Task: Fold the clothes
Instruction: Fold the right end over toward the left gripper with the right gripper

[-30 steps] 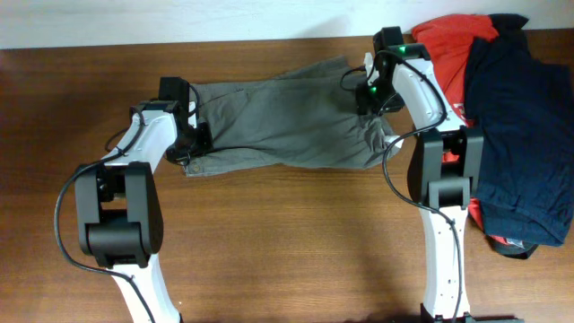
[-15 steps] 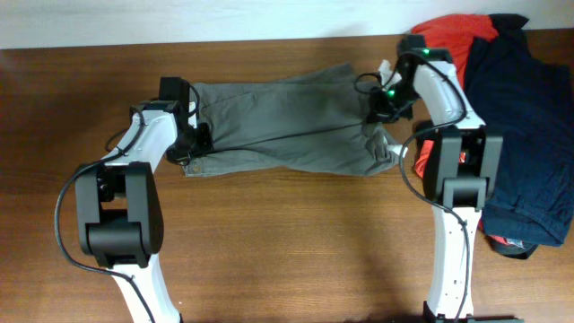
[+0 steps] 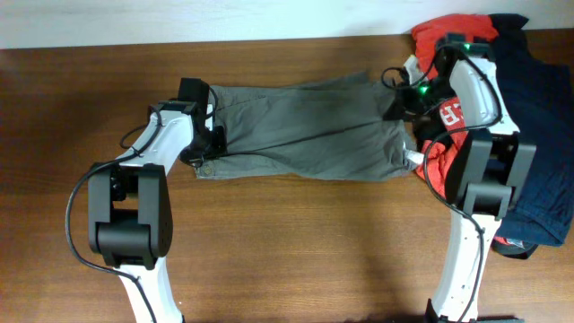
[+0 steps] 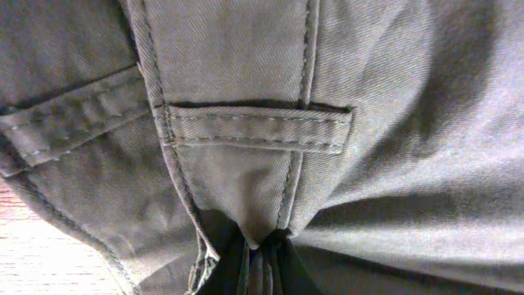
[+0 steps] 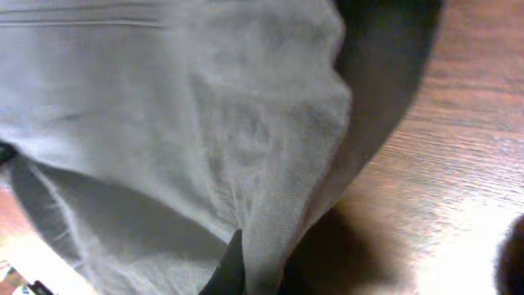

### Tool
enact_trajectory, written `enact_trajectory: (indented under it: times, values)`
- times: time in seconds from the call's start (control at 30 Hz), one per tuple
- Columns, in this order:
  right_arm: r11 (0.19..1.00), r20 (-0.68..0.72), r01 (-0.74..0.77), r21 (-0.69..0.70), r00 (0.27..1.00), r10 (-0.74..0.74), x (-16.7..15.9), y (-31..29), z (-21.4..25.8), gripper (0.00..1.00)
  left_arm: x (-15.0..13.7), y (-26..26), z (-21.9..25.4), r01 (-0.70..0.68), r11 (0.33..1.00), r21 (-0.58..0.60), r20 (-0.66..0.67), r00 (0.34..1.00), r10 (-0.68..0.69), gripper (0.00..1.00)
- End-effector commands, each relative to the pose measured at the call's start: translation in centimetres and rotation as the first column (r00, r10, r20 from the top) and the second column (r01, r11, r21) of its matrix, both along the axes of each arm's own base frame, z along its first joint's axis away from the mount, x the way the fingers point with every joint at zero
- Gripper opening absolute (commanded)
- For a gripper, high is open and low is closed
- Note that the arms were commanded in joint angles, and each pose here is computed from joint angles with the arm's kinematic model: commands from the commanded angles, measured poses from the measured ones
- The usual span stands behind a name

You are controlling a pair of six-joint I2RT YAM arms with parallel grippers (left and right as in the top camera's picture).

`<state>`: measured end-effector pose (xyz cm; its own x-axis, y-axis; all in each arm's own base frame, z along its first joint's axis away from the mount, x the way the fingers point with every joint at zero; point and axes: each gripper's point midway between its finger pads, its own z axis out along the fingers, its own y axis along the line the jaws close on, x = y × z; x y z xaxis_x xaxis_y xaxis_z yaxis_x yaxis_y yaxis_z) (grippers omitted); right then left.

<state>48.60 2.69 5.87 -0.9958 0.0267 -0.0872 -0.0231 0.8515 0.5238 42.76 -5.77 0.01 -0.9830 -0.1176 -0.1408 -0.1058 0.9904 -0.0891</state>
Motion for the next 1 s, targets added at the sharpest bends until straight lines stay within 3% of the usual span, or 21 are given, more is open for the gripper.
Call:
enact_trajectory:
  times: [0.0,0.43,0.97]
  values:
    - [0.991,0.137,-0.132,0.039,0.983,0.125,0.0,4.9,5.2,0.04,-3.9,0.9,-4.5,-0.005,0.999,0.043,-0.162,0.987,0.012,0.01]
    - [0.925,0.274,-0.372,0.077,0.900,0.339,-2.0,19.7,9.4,0.04,-3.9,0.9,-4.5,-0.005,0.999,0.043,-0.159,0.987,0.012,0.01]
    - [0.888,0.394,-0.426,0.175,0.856,0.333,-4.0,33.5,12.4,0.04,-3.5,0.8,-4.5,-0.005,0.999,0.041,-0.146,0.989,0.011,0.01]
